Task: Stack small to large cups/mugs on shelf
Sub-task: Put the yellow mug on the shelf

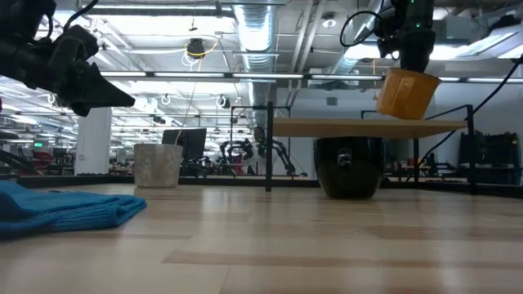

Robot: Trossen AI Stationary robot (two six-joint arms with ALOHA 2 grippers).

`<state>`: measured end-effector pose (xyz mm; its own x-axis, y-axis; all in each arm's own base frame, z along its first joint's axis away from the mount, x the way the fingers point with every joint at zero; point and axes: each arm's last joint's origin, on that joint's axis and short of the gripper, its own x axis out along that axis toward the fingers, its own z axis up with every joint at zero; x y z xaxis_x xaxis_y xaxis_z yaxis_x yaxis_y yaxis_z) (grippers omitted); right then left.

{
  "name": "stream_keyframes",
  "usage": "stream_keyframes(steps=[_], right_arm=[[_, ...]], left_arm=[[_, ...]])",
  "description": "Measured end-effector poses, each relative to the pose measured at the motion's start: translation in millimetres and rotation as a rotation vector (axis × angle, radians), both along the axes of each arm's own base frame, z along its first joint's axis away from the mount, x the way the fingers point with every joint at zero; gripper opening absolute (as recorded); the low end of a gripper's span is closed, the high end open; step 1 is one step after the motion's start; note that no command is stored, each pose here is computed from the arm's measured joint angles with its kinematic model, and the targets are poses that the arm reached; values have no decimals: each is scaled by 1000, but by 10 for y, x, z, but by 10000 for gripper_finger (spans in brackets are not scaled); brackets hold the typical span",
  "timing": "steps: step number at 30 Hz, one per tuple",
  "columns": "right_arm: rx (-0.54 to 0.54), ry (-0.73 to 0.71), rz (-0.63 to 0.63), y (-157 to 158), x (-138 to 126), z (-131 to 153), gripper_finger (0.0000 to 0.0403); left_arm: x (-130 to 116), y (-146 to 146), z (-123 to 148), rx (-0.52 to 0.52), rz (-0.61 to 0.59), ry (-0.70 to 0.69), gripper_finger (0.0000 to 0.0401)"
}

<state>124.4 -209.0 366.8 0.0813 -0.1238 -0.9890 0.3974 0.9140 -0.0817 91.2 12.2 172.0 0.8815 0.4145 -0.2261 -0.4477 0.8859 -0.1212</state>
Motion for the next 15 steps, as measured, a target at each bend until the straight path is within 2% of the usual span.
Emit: stream_keyframes(steps=[15], right_arm=[[-5, -11, 1, -7, 7, 2, 51]], left_arm=[[0, 0, 0, 0, 0, 0, 0]])
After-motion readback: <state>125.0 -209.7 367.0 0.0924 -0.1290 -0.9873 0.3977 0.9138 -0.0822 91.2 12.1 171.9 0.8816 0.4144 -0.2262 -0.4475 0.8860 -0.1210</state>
